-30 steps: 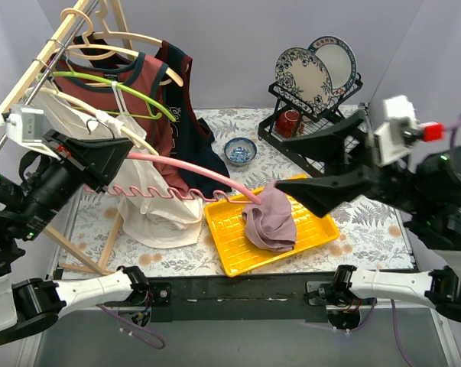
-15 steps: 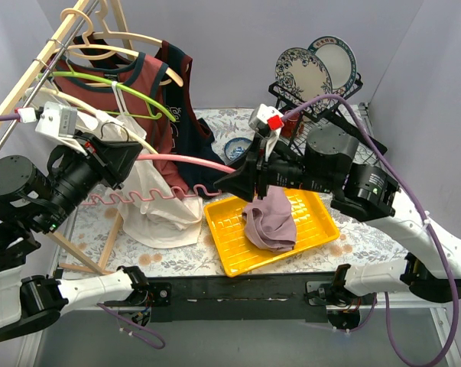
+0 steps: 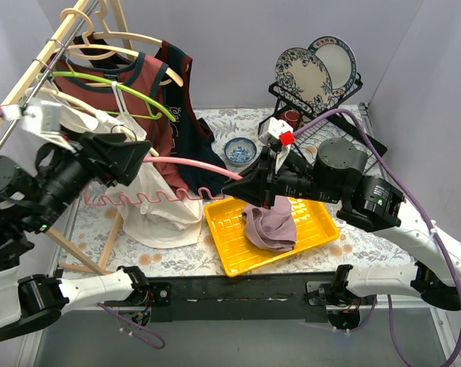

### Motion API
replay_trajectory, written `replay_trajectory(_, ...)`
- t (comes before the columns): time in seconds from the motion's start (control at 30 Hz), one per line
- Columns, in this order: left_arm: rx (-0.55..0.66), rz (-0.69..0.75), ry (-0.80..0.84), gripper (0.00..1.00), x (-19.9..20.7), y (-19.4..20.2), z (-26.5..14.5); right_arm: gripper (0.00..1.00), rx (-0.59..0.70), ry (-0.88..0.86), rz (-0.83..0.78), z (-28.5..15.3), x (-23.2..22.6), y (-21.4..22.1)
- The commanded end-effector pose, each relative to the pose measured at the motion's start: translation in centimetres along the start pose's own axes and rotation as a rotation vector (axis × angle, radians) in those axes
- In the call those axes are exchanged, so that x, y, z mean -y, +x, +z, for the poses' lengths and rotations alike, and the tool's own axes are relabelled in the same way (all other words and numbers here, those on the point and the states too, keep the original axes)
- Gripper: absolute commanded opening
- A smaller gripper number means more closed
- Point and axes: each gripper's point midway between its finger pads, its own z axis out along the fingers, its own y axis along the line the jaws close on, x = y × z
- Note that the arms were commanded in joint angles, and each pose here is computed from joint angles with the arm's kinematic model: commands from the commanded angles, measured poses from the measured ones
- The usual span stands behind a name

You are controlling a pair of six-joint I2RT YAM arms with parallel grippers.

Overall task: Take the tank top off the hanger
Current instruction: Place the hanger at the clothesline.

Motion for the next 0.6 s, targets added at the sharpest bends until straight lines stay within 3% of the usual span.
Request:
replay_trajectory(0.0,0.146,-0.087,0.104,0.74,1.2,-4.6,-3.0,0.01,0.111,-0.027,-0.037,-0.5,-0.7,-2.9)
replay_trajectory(0.13,0.240,-0.156,0.230,0.87,3.1,-7.5,-4.9,0.01,0.131,-0.070,-0.043,-0.4,-1.5,-3.2)
replay_trajectory(0.2,0.267,-0.176,0.304,0.98,4.2,-8.5,-5.9,0.01,0.155,-0.092,-0.045,-0.1,-1.9,-3.7)
replay_trajectory(0.57,0.399,-0.280,0.551,0.98,7.2,-13.5,-11.1,0.01,0.193,-0.112,-0.045,5.2,-2.2,-5.3)
